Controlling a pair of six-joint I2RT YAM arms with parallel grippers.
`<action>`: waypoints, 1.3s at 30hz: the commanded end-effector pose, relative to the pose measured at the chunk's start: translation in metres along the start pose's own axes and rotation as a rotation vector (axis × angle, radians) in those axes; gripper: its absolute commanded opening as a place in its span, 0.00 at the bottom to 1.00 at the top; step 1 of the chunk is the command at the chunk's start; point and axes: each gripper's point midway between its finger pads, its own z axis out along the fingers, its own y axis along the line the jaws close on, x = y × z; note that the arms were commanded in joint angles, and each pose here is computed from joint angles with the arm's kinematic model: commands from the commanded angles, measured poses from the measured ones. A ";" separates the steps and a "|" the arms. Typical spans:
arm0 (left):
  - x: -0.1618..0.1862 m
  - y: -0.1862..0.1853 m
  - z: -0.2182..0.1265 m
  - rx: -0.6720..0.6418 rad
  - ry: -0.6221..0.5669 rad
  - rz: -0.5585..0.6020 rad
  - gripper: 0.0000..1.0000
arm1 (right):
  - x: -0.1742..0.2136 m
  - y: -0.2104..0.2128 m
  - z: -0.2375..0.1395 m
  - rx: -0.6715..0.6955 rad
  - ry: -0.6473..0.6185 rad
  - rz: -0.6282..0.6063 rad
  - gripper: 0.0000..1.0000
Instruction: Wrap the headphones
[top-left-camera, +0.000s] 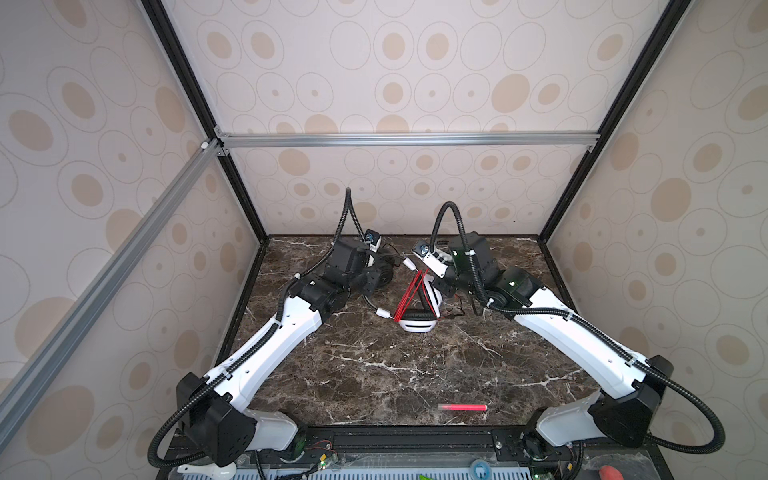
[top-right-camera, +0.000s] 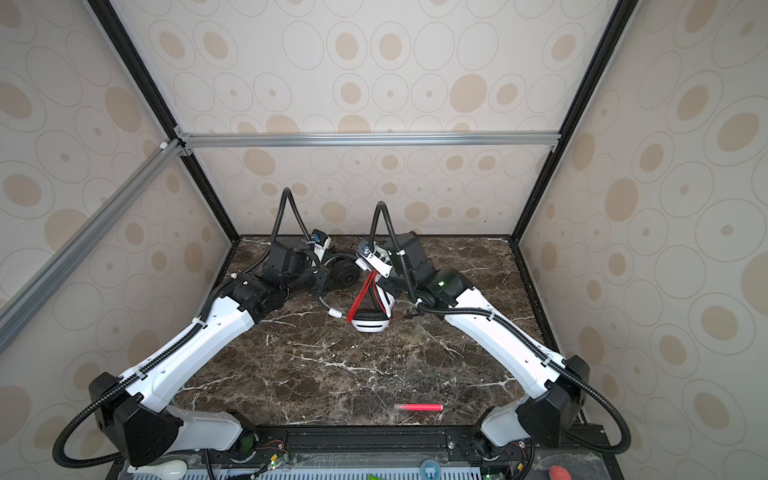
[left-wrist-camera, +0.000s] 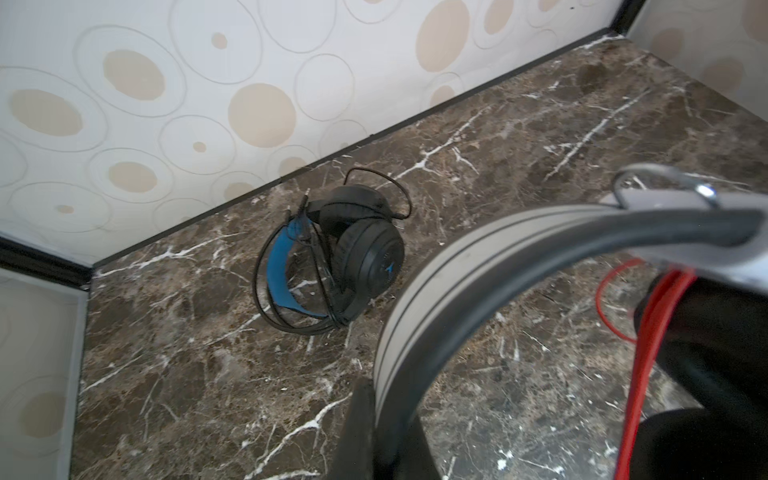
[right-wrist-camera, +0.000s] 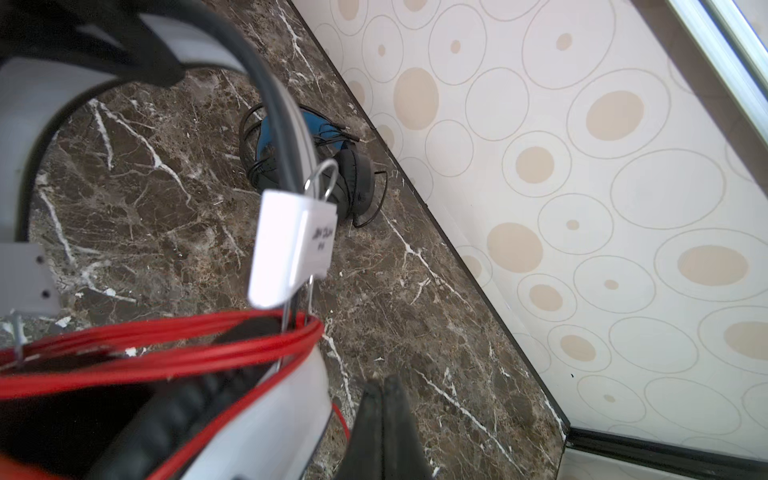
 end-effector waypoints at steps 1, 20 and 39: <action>-0.011 -0.023 -0.022 0.146 -0.056 0.036 0.00 | -0.003 -0.011 0.002 -0.007 -0.007 0.005 0.01; -0.060 -0.056 -0.065 0.383 -0.150 0.007 0.00 | 0.044 -0.033 0.023 -0.113 -0.080 0.368 0.19; -0.164 -0.063 -0.125 0.513 -0.371 -0.116 0.00 | 0.061 0.007 0.028 -0.300 -0.294 0.585 0.22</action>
